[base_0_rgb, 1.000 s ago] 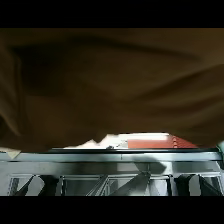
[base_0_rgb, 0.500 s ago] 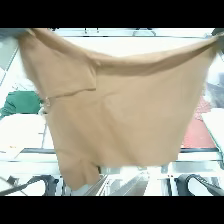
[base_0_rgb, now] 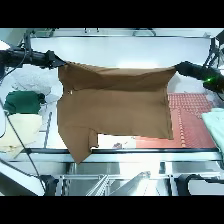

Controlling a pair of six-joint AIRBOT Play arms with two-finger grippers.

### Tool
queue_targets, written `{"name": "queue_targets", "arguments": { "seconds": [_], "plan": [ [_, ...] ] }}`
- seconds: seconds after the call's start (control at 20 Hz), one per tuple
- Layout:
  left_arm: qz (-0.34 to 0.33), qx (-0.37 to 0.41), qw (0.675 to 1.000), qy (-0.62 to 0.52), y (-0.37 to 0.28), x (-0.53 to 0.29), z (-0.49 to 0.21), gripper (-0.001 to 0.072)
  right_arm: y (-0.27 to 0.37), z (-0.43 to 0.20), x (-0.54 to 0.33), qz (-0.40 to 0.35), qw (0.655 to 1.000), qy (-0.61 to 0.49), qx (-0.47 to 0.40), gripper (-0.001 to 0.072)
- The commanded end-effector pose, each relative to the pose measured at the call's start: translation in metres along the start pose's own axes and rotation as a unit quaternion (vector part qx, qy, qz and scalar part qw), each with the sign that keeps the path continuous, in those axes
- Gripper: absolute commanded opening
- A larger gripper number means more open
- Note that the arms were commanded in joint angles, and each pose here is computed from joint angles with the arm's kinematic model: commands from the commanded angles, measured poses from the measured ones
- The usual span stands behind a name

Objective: Fold the shirts.

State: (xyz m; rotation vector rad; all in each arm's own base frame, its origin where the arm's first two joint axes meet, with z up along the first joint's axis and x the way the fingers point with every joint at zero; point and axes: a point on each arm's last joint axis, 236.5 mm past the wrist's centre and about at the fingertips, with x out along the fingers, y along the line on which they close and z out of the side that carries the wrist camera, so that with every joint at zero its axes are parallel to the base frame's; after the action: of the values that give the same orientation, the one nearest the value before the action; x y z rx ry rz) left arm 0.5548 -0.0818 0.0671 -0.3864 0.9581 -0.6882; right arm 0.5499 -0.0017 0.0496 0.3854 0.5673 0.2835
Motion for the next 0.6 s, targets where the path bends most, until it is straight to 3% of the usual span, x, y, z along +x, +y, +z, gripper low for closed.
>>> {"name": "queue_targets", "arguments": {
  "seconds": [0.0, 0.3, 0.55],
  "plan": [
    [-0.01, -0.02, 0.999, 0.032, 0.023, 0.024, -0.01, 0.0023, -0.013, -0.023, 0.008, 0.011, 0.999, 0.041, -0.003, 0.0023],
    [-0.003, -0.098, 0.987, 0.124, 0.068, 0.032, -0.09, 0.0015, -0.037, -0.126, 0.016, 0.029, 0.987, 0.147, 0.056, 0.0023],
    [-0.007, -0.158, 0.97, 0.183, 0.083, 0.023, -0.139, 0.0015, -0.043, -0.16, 0.008, 0.025, 0.981, 0.185, 0.06, 0.0024]
  ]
}}
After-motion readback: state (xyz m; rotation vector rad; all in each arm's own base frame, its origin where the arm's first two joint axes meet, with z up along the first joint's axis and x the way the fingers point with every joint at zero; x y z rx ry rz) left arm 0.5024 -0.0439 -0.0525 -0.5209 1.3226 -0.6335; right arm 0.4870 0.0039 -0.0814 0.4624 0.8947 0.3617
